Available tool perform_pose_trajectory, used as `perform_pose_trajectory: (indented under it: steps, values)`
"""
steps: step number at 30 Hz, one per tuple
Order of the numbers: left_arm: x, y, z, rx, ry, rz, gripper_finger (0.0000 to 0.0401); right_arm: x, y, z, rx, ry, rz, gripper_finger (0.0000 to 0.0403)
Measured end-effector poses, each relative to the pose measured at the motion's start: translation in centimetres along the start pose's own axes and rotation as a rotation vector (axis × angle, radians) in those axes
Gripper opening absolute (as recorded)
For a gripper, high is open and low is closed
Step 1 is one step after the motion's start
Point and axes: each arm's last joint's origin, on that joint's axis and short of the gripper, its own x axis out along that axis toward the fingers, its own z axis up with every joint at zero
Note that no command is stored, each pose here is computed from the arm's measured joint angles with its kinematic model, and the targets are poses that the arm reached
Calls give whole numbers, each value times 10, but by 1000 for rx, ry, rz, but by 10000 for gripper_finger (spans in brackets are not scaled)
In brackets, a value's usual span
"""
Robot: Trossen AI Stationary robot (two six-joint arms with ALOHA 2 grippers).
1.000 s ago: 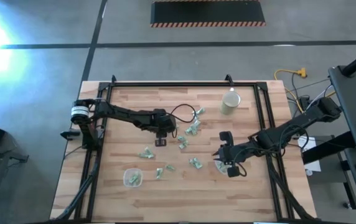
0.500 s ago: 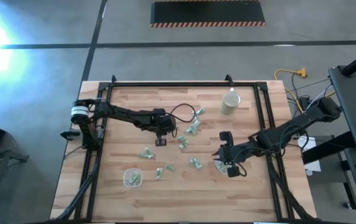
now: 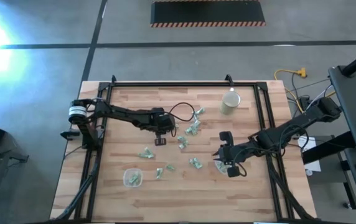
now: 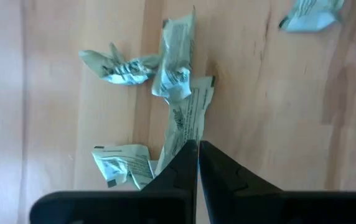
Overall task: Pick and place Stevia / Truvia into bins
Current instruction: Put the stevia packet into the left transparent container
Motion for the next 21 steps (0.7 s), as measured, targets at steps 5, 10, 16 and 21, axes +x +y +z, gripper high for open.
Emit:
perform_pose_trajectory:
  steps: [5,10,16,21]
  values:
    - [-14,2,-2,-22,-7,-2,0,0,0,0,0,0,0,68]
    - [-31,3,-3,-35,-45,-4,0,0,0,0,1,-5,1,68]
    - [-47,4,-4,-53,-78,-5,0,0,0,1,1,-6,1,68]
    - [-40,2,-9,43,-42,-2,2,0,0,1,-2,-15,2,68]
